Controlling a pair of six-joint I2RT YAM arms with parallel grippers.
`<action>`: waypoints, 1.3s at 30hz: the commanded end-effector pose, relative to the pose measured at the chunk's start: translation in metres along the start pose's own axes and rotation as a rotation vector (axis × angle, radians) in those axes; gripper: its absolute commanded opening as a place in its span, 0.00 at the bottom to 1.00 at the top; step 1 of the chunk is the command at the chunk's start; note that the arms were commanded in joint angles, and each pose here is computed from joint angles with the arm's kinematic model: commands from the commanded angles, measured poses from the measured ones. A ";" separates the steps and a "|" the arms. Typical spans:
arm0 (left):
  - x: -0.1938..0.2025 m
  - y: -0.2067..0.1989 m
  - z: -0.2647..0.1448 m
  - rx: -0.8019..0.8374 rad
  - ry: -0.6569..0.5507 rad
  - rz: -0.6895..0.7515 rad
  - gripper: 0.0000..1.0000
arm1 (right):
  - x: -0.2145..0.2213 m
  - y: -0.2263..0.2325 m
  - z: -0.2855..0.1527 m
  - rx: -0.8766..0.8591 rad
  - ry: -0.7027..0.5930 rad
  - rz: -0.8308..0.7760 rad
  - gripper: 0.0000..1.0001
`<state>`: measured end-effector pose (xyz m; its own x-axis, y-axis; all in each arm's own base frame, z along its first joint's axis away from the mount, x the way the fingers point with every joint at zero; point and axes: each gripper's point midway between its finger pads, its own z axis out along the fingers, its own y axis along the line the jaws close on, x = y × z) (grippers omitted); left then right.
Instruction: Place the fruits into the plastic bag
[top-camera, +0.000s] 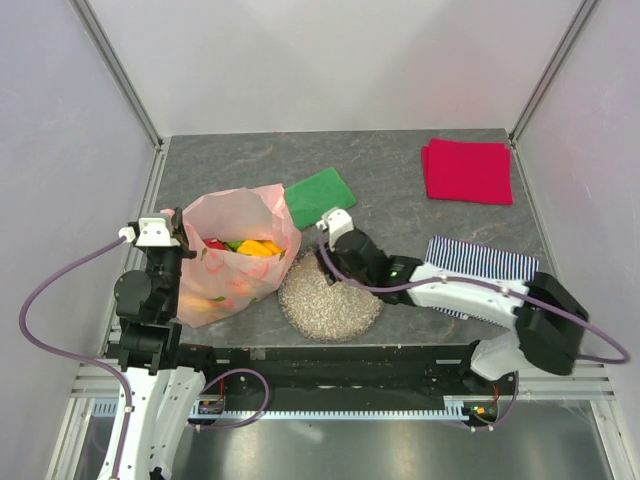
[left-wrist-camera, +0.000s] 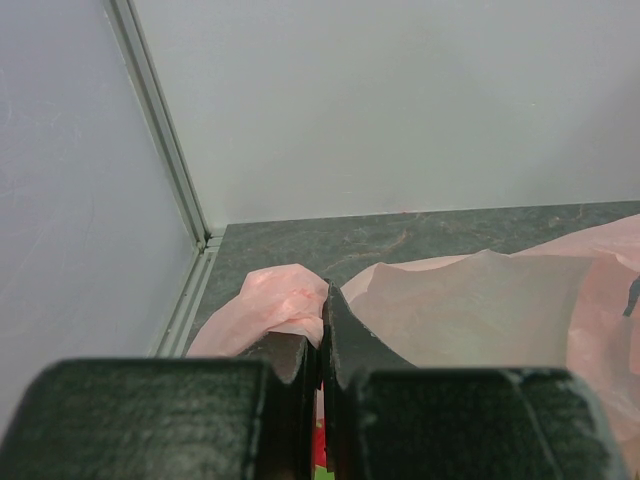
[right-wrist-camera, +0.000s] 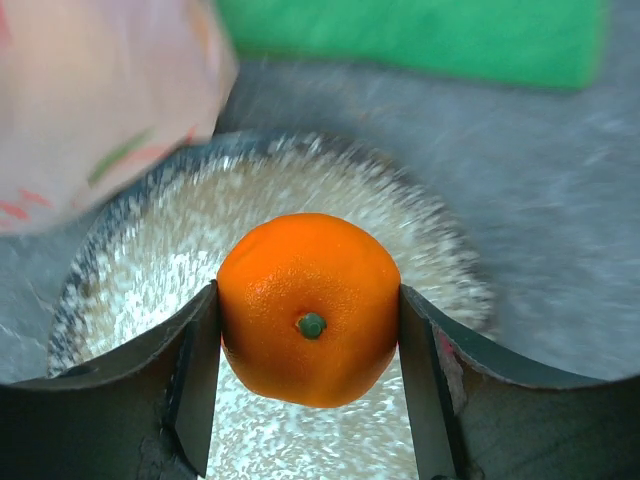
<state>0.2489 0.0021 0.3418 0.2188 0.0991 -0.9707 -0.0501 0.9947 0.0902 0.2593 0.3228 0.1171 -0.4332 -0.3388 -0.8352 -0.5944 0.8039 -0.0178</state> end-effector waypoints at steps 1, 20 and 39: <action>-0.017 0.003 0.000 -0.015 -0.066 -0.024 0.01 | -0.080 -0.026 -0.059 0.051 -0.225 0.052 0.35; -0.017 0.002 0.000 -0.011 -0.070 -0.024 0.01 | -0.235 0.128 -0.051 -0.208 -0.362 -0.219 0.20; -0.018 0.001 -0.001 -0.007 -0.073 -0.028 0.02 | -0.126 0.071 0.077 -0.019 0.063 -0.152 0.21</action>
<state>0.2474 0.0022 0.3429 0.2248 0.0985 -0.9694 -0.0499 0.9947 0.0895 0.3371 0.4600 0.1908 -0.3581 -0.4619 -0.8114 -0.6625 0.7381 -0.1277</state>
